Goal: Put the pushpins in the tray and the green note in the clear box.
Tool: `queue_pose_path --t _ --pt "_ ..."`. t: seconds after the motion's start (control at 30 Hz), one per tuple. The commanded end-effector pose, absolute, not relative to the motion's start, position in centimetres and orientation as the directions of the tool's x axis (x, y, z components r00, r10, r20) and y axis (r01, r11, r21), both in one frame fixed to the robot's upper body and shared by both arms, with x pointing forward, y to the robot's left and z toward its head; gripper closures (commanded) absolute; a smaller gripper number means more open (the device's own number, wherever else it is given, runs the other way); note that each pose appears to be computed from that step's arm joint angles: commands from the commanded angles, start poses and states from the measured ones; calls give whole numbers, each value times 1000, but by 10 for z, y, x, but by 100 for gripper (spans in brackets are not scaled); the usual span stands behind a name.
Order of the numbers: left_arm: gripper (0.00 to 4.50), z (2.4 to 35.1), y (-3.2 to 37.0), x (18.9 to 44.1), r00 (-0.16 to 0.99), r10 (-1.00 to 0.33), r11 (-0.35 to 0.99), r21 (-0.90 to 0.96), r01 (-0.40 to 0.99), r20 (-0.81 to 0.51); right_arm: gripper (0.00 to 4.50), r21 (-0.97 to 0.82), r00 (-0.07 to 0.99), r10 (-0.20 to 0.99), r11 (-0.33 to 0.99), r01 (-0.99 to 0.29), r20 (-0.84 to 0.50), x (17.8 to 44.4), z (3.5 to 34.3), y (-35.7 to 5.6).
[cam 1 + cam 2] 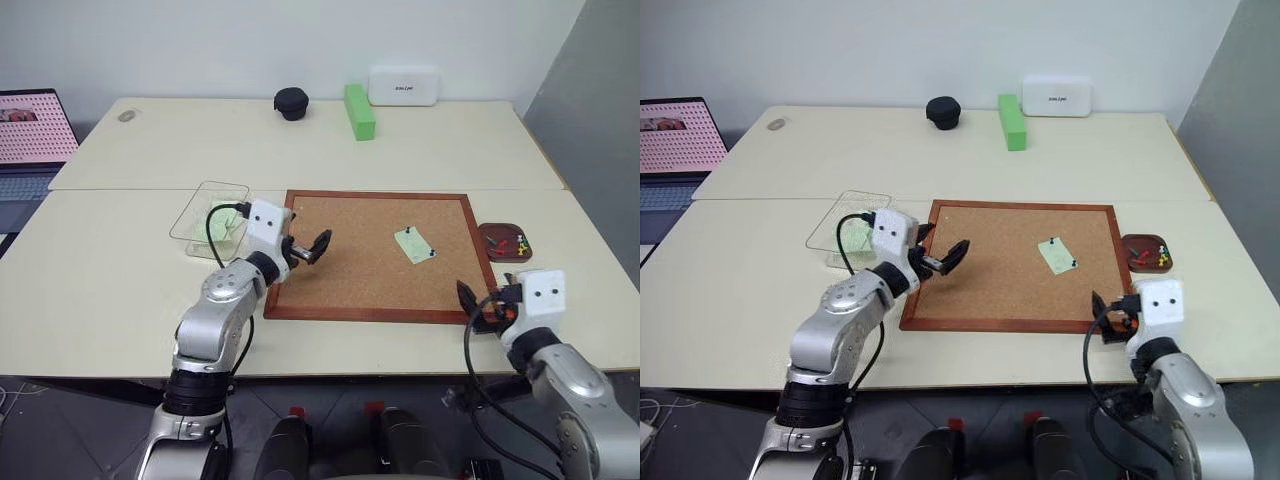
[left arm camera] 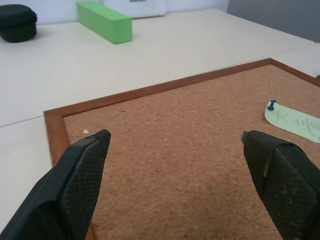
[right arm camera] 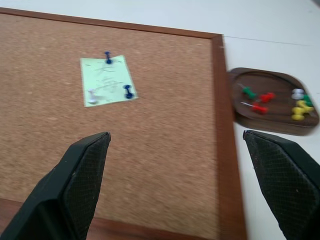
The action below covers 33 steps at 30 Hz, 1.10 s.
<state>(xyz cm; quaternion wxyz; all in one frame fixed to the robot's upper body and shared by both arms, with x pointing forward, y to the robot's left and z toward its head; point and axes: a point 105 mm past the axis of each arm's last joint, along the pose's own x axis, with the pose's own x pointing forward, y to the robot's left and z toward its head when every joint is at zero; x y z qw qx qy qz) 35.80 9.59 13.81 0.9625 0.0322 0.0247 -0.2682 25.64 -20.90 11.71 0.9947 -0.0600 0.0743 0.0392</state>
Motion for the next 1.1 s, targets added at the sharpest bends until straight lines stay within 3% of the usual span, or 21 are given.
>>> queue_pose_path --t 0.03,0.3,0.7,1.1 --pt "4 143 88 362 823 -565 819 82 568 -63 0 -117 995 53 991 -62 -80 253 136 -204" --pt "4 142 96 363 846 -531 844 66 532 -35 0 -131 992 90 986 -101 -90 252 132 -187" --pt "4 152 87 357 808 -589 806 80 586 10 0 -118 991 126 985 -129 -37 287 128 -181" --pt "4 156 81 360 760 -650 754 119 646 1 0 -102 993 113 988 -114 -13 286 129 -180"
